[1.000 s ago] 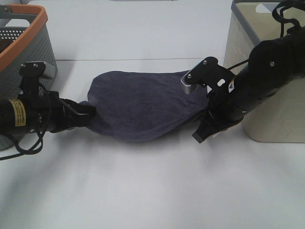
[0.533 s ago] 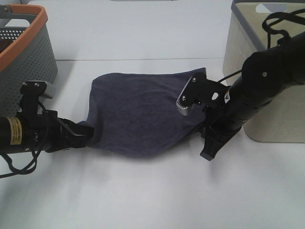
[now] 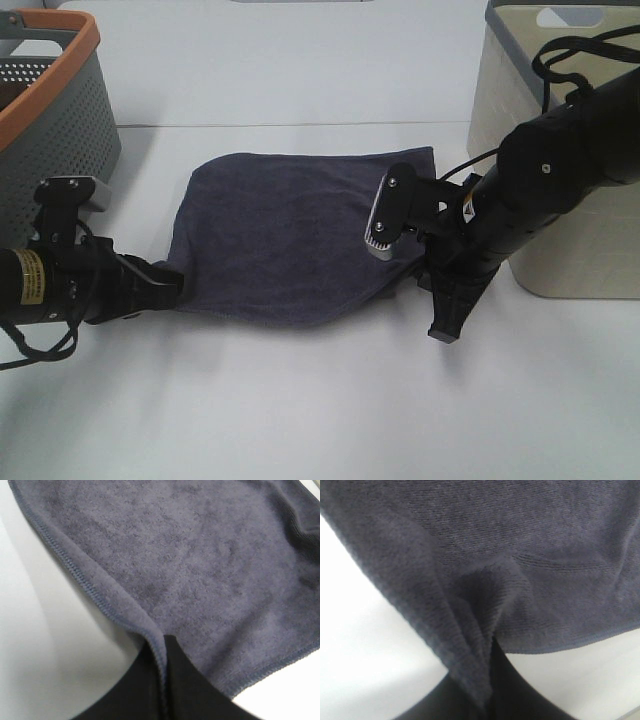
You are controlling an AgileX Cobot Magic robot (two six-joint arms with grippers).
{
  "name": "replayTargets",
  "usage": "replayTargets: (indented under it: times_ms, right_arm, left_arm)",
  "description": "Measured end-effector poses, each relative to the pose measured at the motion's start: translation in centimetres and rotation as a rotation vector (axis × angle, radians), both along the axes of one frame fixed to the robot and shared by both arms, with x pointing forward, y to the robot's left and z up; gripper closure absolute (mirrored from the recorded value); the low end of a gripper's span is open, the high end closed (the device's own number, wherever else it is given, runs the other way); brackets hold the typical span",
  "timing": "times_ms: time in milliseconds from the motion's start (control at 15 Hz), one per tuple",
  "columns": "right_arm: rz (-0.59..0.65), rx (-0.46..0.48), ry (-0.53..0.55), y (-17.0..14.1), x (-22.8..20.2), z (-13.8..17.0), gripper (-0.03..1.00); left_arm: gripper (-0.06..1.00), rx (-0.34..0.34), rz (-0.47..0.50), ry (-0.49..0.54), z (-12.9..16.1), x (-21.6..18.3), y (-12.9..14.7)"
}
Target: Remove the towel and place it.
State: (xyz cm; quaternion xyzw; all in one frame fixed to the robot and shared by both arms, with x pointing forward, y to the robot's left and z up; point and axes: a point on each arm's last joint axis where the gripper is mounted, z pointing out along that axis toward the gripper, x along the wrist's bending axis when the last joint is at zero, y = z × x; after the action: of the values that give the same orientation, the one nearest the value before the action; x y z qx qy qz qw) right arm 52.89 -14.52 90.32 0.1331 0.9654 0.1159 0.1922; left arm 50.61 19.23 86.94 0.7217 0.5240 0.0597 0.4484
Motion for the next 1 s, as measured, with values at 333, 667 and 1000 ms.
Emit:
replayTargets:
  times_ms: [333,667,1000]
  right_arm:
    - [0.031,-0.045,0.016,-0.3,-0.2,-0.1,0.34]
    - [0.043,-0.113,0.064,-0.9,-0.8,0.4,0.24]
    - [0.022,-0.158,0.123,-1.6,-1.7,1.4,0.24]
  left_arm:
    - [0.43,-0.027,0.022,0.02,0.0,0.0,0.0]
    - [0.11,-0.06,0.032,0.068,0.0,-0.2,-0.2]
    - [0.11,-0.061,0.054,0.097,0.1,-0.3,-0.1]
